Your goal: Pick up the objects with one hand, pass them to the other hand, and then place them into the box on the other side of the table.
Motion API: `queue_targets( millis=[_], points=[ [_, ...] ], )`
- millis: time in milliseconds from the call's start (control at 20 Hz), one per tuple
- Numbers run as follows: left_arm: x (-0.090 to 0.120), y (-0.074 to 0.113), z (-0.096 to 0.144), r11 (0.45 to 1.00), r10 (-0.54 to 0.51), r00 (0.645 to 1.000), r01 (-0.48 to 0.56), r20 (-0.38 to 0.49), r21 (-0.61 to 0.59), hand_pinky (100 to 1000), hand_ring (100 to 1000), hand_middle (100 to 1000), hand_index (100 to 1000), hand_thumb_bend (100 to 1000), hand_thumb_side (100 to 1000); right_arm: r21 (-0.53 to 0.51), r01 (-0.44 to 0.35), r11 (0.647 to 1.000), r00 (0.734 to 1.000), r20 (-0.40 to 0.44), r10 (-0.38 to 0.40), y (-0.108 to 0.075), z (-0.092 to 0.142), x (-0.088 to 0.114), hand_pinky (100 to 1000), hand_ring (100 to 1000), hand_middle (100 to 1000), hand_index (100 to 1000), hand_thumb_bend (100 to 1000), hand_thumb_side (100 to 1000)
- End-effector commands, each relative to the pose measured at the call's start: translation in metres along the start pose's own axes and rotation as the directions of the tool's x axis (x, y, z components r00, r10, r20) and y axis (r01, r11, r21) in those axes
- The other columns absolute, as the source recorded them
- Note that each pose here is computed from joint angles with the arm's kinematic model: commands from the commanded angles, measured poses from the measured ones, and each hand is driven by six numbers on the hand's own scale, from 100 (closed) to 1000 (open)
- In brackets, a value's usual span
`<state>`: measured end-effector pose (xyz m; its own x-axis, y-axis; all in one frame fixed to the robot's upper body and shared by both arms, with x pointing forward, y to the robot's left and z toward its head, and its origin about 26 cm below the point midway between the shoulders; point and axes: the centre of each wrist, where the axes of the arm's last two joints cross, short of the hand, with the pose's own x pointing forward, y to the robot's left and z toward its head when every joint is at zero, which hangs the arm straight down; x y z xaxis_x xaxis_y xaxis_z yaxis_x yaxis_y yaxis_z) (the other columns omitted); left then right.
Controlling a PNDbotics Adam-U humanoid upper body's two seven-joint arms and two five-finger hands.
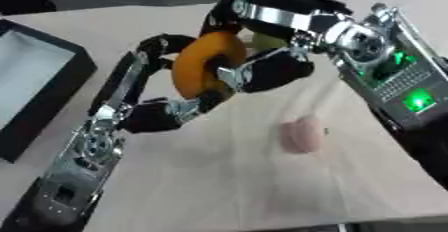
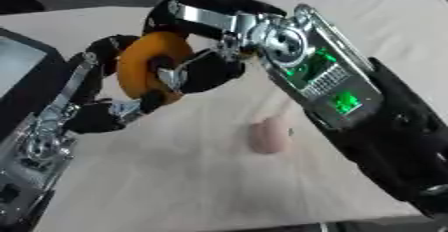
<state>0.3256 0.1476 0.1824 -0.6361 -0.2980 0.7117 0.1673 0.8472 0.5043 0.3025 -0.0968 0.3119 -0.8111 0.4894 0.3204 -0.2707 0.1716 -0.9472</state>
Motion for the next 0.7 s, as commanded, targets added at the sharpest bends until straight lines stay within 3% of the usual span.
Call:
queue_targets(
  millis=[50, 300, 550, 700],
  points=[
    [0.0040, 0.0002, -0.0033, 1.000, -0.003, 1.000, 0.003, -0.001, 0.013, 655, 769, 644, 752, 525, 434, -0.013, -0.017, 1.000, 0.999, 0.034, 0.017, -0.0064, 0.0028, 0.0089, 787, 716, 592, 620, 100, 100],
    [0.0033, -0.0011, -0.0036, 0.999, 0.016, 0.999, -0.015, -0.033, 0.037, 622, 736, 603, 714, 393, 379, -0.006, -0.013, 1.000, 0.999, 0.051, 0.013, -0.0069, 0.0041, 0.0108, 787, 715, 592, 620, 100, 100],
    [0.0043, -0.0020, -0.0037, 0.996, 0.056, 0.998, -0.053, -0.042, 0.078, 571, 647, 504, 615, 100, 282, 0.006, -0.012, 1.000, 0.998, 0.056, 0.012, -0.0064, 0.0044, 0.0107, 787, 716, 593, 627, 100, 100],
    [0.0050, -0.0020, -0.0033, 0.991, 0.088, 0.996, -0.085, -0.030, 0.102, 557, 622, 477, 592, 100, 300, 0.015, -0.017, 1.000, 0.998, 0.054, 0.016, -0.0060, 0.0040, 0.0094, 788, 718, 600, 647, 100, 100]
  ],
)
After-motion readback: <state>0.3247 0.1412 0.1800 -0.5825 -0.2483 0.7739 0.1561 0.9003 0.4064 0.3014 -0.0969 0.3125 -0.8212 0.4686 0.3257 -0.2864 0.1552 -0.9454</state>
